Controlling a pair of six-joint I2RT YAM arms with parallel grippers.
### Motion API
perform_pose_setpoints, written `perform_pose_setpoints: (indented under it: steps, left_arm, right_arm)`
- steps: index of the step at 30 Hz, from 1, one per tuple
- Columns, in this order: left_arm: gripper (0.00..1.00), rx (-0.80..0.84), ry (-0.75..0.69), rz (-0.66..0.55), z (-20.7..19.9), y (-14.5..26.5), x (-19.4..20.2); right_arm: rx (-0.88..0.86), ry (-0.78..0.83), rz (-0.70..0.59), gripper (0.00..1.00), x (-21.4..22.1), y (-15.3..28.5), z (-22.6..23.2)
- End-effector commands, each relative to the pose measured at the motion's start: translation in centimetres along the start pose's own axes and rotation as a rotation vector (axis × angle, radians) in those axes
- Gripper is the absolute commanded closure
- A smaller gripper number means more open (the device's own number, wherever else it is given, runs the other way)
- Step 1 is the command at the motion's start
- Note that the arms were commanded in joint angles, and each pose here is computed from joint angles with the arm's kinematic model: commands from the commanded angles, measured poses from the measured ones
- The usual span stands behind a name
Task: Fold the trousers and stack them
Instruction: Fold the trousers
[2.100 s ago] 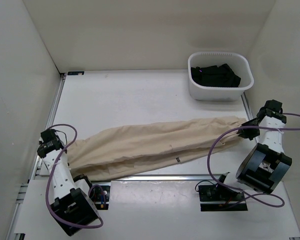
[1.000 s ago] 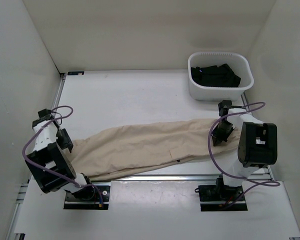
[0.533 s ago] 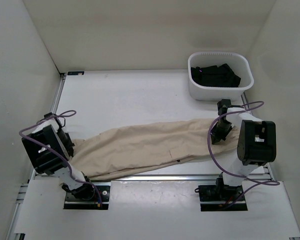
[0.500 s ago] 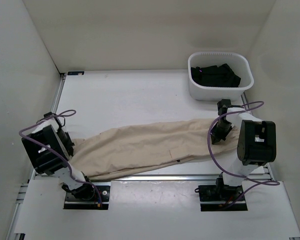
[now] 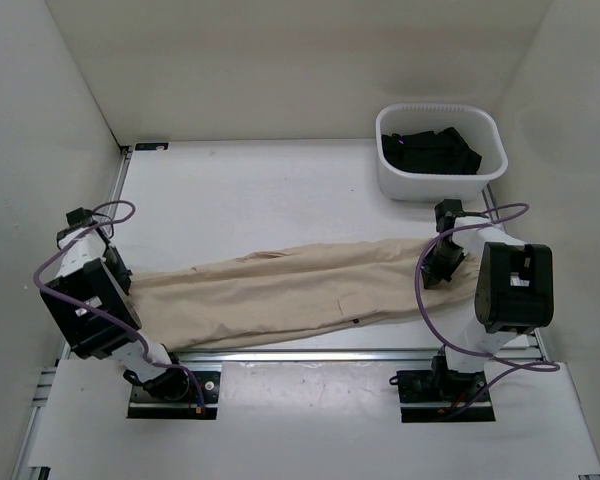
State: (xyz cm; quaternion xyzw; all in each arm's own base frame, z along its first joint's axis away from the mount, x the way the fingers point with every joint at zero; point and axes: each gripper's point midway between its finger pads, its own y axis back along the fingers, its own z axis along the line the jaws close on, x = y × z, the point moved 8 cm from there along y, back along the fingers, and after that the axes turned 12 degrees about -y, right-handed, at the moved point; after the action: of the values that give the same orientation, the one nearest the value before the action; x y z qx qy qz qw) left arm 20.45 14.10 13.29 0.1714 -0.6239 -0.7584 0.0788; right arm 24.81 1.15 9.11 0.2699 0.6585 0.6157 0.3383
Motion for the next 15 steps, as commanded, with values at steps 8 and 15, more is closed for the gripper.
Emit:
perform_pose_setpoints:
  steps: [8,15]
  left_arm:
    - [0.55,-0.070,0.025,-0.099,1.8,-0.7,-5.4]
    - [0.31,-0.202,0.036,-0.208,2.6,1.6,-6.4]
  right_arm:
    - [-0.065,0.101,-0.049,0.54,0.2,0.9,1.9]
    - [-0.116,0.122,-0.141,0.52,-1.1,5.5,2.1]
